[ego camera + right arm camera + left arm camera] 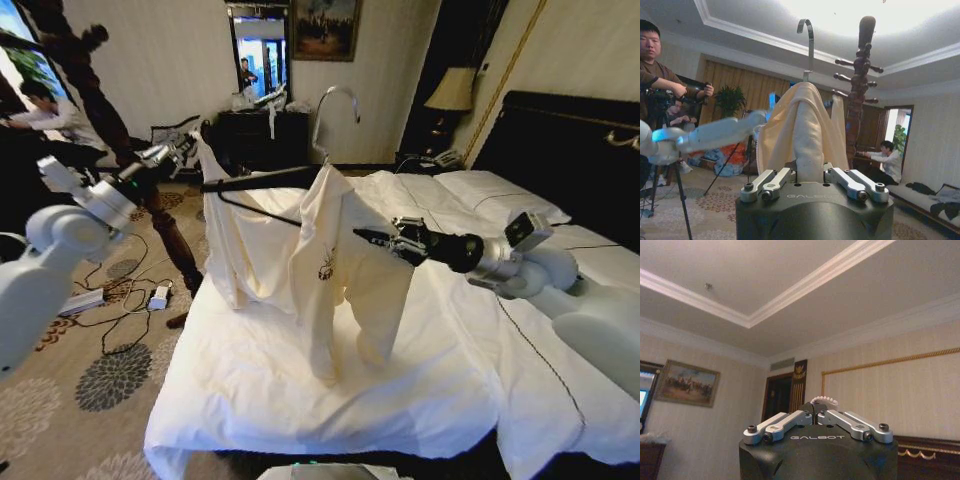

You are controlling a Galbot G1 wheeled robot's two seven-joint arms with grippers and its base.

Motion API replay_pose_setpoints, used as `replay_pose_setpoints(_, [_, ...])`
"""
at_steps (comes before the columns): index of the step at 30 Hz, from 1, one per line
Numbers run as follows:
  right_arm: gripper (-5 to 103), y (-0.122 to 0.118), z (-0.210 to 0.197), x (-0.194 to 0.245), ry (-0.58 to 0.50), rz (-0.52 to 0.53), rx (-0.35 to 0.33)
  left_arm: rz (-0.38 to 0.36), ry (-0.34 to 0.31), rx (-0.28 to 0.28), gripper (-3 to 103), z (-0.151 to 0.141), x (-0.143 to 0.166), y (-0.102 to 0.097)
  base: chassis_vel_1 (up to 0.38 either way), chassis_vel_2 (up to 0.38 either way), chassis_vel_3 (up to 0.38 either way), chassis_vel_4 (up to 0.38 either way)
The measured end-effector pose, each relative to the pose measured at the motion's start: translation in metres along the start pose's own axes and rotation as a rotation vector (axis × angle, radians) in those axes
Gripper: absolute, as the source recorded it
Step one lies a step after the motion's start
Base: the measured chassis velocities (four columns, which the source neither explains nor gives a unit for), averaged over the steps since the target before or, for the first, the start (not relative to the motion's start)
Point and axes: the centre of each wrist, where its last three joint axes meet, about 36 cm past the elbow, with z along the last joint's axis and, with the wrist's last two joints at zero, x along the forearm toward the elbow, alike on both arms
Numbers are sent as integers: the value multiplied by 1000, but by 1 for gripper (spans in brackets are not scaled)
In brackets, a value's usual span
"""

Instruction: Pick up the clothes from the bed and hang them on the clothes hanger.

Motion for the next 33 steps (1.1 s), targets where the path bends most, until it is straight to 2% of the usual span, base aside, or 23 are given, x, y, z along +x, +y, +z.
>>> replay_pose_setpoints(3, [19,8,11,-4,34,8,-6,28,-23,-2,0,-25,0,-9,0,0,0,0])
replay_pose_setpoints(4, [19,8,11,-4,34,8,-6,28,-23,-2,0,-25,0,-9,0,0,0,0])
replay_pose_setpoints(6, [19,12,19,-7,51,18,-13,57,-38,-3,0,-38,-1,-22,0,0,0,0])
replay_pose_setpoints(8, [19,15,26,-8,71,33,-17,102,-40,-6,0,-46,-1,-43,0,0,0,0])
replay_pose_setpoints(9, [19,15,26,-8,71,33,-17,102,-40,-6,0,-46,-1,-43,0,0,0,0])
replay_pose_setpoints(13, [19,15,34,-4,105,72,-21,170,-22,-23,0,-48,-2,-75,0,0,0,0])
replay_pose_setpoints(16, [19,14,35,0,117,89,-23,176,-11,-40,0,-47,-2,-80,0,0,0,0])
replay_pose_setpoints(19, [19,13,34,1,113,91,-18,156,9,-61,0,-43,0,-75,0,0,0,0])
replay_pose_setpoints(22, [19,13,31,0,81,89,-14,86,50,-84,0,-29,5,-51,0,0,0,0])
replay_pose_setpoints(23, [19,12,29,-1,64,86,-10,59,59,-86,0,-23,6,-42,0,0,0,0])
replay_pose_setpoints(29, [19,12,27,-4,-5,58,-30,-4,70,-73,0,-9,10,-21,0,0,0,0])
replay_pose_setpoints(31, [19,5,26,3,23,71,-3,-15,72,-74,0,-6,13,-12,0,0,0,0])
replay_pose_setpoints(33, [19,-11,20,19,97,93,63,-35,68,-76,0,-8,17,-1,0,0,0,0])
